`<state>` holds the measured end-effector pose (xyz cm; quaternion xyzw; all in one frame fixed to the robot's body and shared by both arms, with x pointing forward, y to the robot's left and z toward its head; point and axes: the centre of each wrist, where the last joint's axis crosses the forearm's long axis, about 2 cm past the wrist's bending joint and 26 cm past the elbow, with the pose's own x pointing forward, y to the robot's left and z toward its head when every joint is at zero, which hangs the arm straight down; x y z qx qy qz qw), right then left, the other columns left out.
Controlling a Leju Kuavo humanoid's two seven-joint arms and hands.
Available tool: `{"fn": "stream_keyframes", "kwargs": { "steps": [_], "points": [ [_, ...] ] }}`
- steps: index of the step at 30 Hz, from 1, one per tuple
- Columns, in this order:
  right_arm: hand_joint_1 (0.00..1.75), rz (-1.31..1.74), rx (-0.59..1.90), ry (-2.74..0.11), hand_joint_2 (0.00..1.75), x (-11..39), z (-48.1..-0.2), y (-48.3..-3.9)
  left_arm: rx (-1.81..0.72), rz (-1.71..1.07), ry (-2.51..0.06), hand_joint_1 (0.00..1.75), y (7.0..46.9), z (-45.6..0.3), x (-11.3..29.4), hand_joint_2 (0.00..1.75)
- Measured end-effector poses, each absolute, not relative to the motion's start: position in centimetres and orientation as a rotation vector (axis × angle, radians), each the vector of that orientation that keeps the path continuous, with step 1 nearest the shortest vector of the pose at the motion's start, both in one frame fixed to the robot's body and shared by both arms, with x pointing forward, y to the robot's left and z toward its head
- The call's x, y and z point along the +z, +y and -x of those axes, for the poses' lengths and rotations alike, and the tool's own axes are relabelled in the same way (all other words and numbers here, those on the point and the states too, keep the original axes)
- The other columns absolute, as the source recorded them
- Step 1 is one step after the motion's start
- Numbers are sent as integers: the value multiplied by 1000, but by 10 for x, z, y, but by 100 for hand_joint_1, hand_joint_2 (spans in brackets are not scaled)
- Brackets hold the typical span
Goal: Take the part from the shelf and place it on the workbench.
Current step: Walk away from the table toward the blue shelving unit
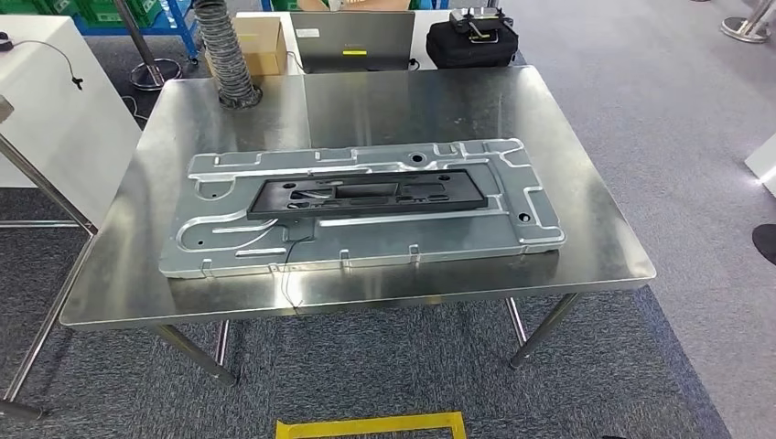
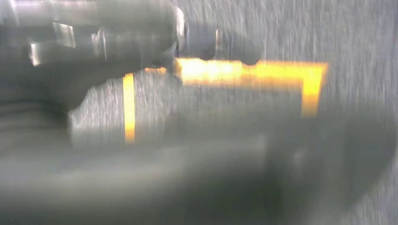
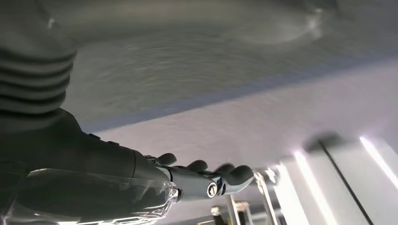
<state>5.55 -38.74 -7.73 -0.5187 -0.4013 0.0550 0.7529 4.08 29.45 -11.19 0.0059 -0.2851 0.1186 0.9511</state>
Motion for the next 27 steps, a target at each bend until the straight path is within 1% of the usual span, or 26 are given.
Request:
{"fn": "stream_keyframes", "kwargs": {
  "steps": [6, 10, 18, 27],
  "points": [
    [0, 874, 186, -438, 0, -100, -38, -340, 236, -2, -572, 0, 290, -39, -112, 0],
    [0, 720, 189, -303, 0, -106, -36, -323, 223, 11, -569, 0, 286, -40, -112, 0],
    [0, 598, 212, -239, 0, -109, -30, -309, 209, 30, -544, 0, 282, -38, -112, 0],
    [0, 551, 248, -283, 0, -109, -31, -306, 196, 37, -533, 0, 276, -41, -112, 0]
  ]
}}
